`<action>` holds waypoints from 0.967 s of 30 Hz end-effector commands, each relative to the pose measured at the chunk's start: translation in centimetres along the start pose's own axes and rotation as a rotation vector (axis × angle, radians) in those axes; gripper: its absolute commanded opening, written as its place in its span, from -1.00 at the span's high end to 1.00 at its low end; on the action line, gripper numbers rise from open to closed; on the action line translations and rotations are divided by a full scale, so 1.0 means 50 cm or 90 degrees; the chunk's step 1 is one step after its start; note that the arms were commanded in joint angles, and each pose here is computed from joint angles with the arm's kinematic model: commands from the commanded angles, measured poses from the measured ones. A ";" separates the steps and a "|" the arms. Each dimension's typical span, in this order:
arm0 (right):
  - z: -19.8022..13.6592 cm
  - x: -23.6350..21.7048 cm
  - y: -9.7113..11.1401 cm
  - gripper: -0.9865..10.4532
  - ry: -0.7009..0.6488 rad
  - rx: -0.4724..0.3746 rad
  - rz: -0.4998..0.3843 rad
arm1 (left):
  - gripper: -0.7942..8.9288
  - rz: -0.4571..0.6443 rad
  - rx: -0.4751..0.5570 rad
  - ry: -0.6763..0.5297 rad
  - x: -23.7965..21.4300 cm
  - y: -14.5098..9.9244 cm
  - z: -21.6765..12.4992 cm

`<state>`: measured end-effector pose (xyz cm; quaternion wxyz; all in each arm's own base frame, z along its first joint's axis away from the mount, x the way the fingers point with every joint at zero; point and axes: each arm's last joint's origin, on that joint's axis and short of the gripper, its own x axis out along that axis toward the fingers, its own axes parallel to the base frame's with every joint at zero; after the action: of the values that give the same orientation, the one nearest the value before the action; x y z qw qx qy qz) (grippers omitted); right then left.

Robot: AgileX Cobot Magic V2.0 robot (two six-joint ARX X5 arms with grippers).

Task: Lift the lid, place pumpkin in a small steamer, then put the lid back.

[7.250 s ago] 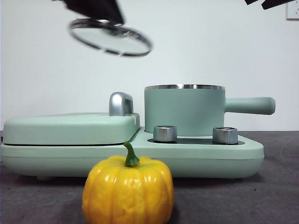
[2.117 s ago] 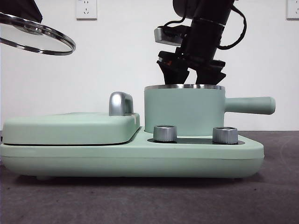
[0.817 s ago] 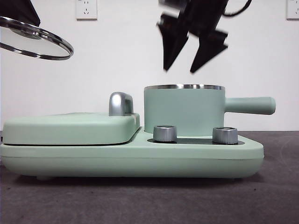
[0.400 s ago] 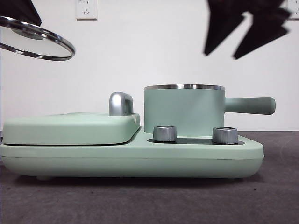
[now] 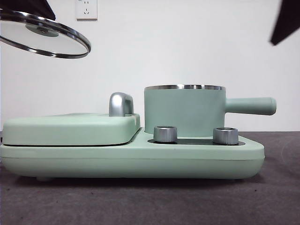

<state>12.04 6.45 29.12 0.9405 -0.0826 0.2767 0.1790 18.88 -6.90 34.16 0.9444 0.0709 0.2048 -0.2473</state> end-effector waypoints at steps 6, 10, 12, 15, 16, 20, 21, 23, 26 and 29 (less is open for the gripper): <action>-0.022 -0.058 -0.011 0.16 -0.031 0.024 -0.030 | 0.82 -0.080 0.028 -0.056 0.021 -0.032 0.027; -0.028 -0.076 -0.013 0.16 -0.051 0.048 -0.029 | 0.82 -0.121 0.033 -0.076 0.045 -0.059 0.036; -0.030 -0.079 -0.014 0.16 -0.052 0.058 -0.029 | 0.82 -0.142 0.040 -0.084 0.062 -0.075 0.039; -0.032 -0.080 -0.014 0.16 -0.048 0.058 -0.029 | 0.82 -0.168 0.052 -0.095 0.092 -0.098 0.042; -0.032 -0.080 -0.014 0.16 -0.047 0.059 -0.029 | 0.82 -0.175 0.055 -0.099 0.101 -0.104 0.043; -0.033 -0.080 -0.014 0.16 -0.044 0.059 -0.029 | 0.82 -0.198 0.066 -0.133 0.146 -0.129 0.048; -0.034 -0.080 -0.014 0.16 -0.043 0.063 -0.029 | 0.82 -0.204 0.069 -0.142 0.161 -0.137 0.049; -0.035 -0.080 -0.014 0.16 -0.040 0.067 -0.029 | 0.82 -0.211 0.072 -0.151 0.180 -0.146 0.051; -0.037 -0.080 -0.014 0.16 -0.034 0.068 -0.030 | 0.82 -0.221 0.075 -0.156 0.215 -0.160 0.054; -0.039 -0.080 -0.014 0.16 -0.025 0.066 -0.031 | 0.82 -0.228 0.076 -0.164 0.246 -0.173 0.056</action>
<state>8.20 4.08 29.63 0.9520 -0.0430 0.2661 0.1451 25.17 -19.84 29.68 0.8971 0.0675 0.1150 -0.4212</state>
